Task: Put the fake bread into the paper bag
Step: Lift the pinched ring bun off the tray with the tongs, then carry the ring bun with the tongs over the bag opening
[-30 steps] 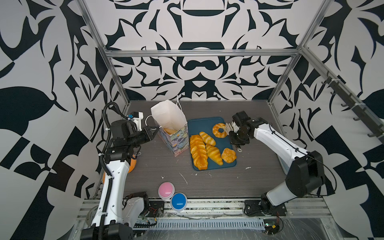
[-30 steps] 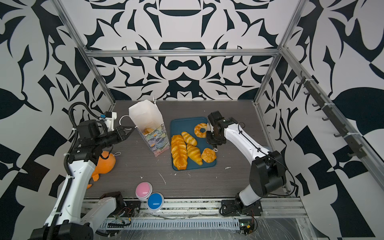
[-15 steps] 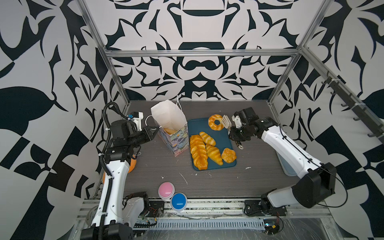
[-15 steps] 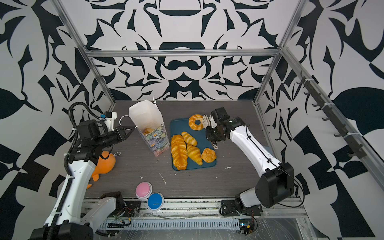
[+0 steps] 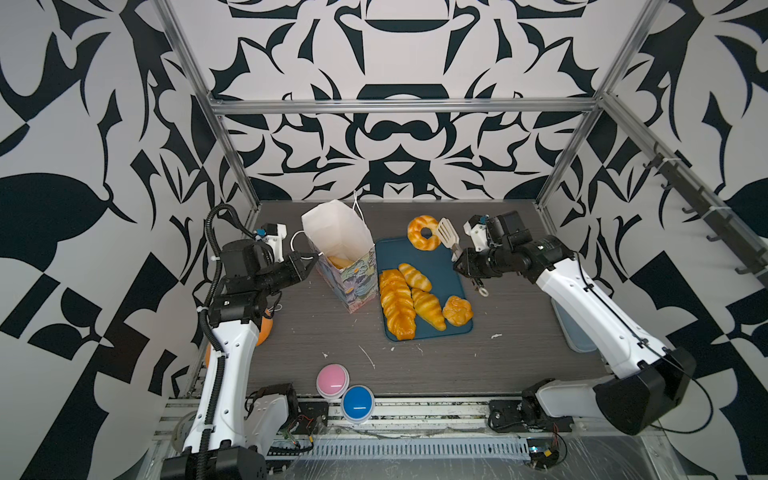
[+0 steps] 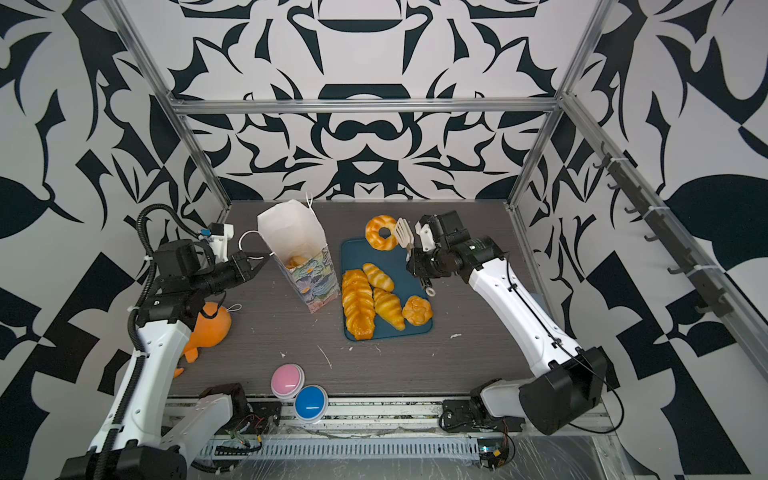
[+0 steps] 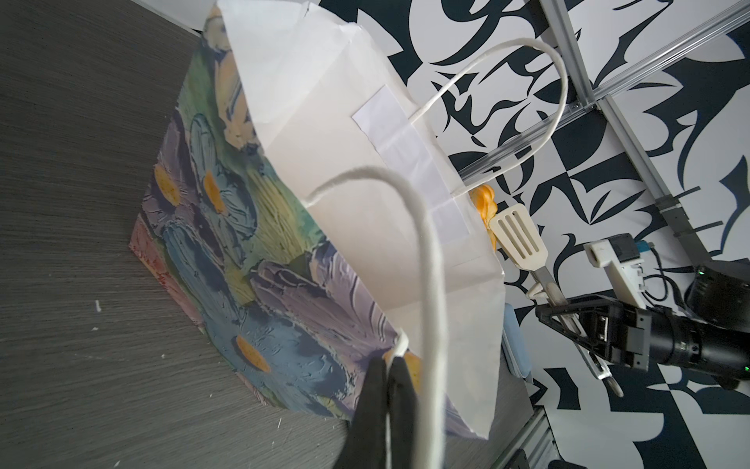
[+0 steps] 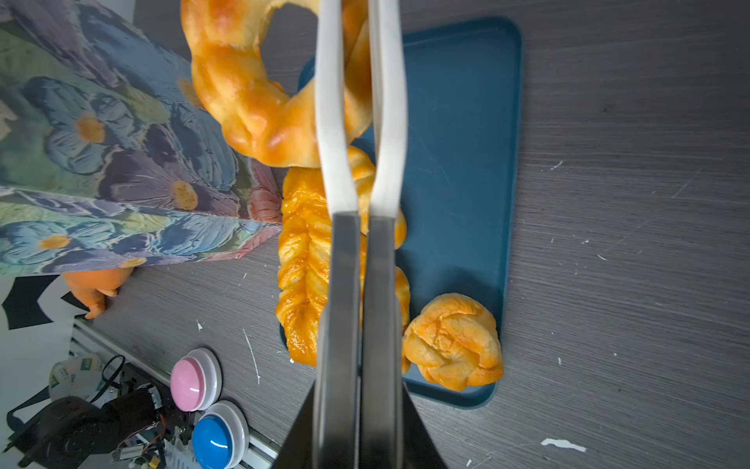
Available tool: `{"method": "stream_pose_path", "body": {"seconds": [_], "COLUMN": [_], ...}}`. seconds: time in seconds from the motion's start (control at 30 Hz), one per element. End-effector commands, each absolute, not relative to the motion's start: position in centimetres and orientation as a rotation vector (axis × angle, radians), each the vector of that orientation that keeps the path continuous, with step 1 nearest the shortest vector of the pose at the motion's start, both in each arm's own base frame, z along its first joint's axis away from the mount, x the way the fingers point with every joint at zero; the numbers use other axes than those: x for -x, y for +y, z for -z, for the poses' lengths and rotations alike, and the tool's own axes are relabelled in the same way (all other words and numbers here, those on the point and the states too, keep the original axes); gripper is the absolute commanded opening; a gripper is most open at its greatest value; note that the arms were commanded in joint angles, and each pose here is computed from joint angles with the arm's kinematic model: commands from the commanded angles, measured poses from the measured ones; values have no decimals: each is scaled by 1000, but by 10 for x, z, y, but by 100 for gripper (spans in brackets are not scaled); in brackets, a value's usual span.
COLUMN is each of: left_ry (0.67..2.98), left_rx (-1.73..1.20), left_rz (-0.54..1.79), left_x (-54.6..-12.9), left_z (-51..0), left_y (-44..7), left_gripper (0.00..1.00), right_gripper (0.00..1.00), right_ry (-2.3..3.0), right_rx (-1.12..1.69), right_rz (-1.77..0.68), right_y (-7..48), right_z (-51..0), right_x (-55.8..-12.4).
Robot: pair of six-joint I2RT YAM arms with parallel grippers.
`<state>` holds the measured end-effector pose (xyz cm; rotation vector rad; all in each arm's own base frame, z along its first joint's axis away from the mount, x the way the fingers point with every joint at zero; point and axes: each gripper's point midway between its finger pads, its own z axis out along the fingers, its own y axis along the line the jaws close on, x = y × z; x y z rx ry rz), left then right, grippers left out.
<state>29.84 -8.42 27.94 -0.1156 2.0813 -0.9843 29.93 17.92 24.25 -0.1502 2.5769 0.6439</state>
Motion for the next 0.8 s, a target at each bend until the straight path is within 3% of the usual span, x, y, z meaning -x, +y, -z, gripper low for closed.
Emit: {"method": "stream_pose_path", "body": {"seconds": [0.0, 0.77], "left_ry": [2084, 2087], "left_rx": [117, 123], "left_rz": [980, 986], "left_x": [-296, -297], "left_z": [-280, -279], "left_y": [-83, -84], "left_gripper": [0, 0], "right_gripper": [25, 26], "right_ry": [2391, 2176], "right_rx": [230, 432], "right_rz": [-736, -901], "right_y": [193, 243], "right_z": [-299, -368], "right_x": [-301, -270]}}
